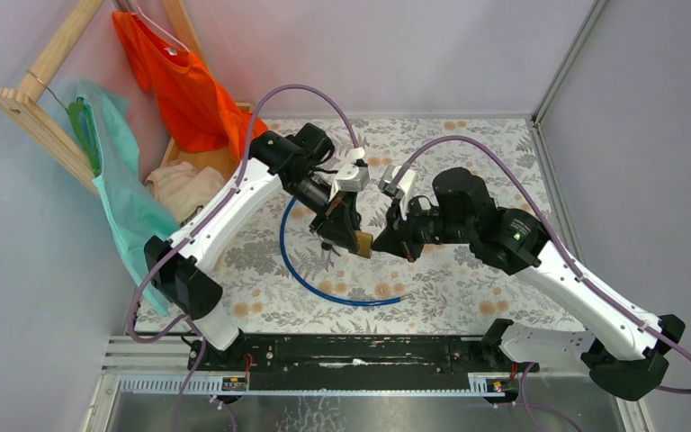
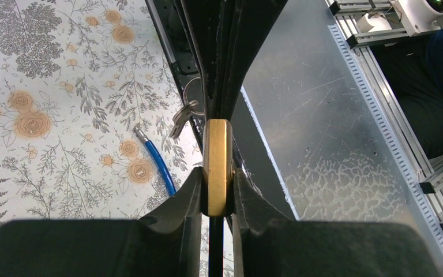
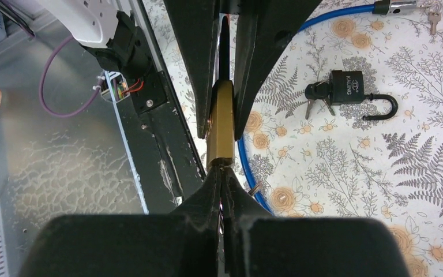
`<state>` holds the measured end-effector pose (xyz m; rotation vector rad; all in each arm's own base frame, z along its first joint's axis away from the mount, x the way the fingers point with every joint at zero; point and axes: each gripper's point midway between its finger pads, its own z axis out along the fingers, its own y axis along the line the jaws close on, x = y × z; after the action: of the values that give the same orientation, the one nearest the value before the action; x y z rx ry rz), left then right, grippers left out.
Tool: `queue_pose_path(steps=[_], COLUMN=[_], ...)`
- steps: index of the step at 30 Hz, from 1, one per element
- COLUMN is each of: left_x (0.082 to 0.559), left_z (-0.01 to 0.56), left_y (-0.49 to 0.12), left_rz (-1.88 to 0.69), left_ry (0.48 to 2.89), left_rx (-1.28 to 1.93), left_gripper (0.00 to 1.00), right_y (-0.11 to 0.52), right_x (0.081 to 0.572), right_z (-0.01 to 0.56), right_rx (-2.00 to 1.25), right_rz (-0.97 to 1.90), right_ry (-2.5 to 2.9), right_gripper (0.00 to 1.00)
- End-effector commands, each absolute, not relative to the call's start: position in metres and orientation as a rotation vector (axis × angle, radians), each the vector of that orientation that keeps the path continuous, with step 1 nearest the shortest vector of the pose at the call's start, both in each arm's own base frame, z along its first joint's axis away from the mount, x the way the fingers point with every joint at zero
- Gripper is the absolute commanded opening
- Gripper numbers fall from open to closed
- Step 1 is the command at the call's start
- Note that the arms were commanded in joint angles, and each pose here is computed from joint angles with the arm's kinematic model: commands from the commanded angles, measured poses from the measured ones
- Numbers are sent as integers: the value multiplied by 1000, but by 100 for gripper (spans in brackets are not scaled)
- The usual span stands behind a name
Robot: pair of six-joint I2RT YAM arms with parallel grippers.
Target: Unlock with the key
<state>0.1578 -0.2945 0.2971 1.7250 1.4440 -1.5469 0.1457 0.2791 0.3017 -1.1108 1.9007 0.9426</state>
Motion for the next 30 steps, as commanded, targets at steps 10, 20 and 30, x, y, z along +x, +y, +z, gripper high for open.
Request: queue_pose_path(steps=[10, 20, 30], left_x=[158, 153, 154], left_z=[324, 330, 329], left_y=[-292, -288, -287], left_rz=[-1592, -1573, -1563], left_ry=[1372, 1365, 1386], left_rx=[1656, 1657, 1658], left_gripper=[0, 0, 0], right_y=[277, 268, 273], right_x=[142, 135, 149], right_z=[357, 342, 330], right_rx=[-978, -1005, -932], right_rz=[1017, 1009, 1031], right_ry=[1665, 1723, 1769], right_gripper=[74, 57, 37])
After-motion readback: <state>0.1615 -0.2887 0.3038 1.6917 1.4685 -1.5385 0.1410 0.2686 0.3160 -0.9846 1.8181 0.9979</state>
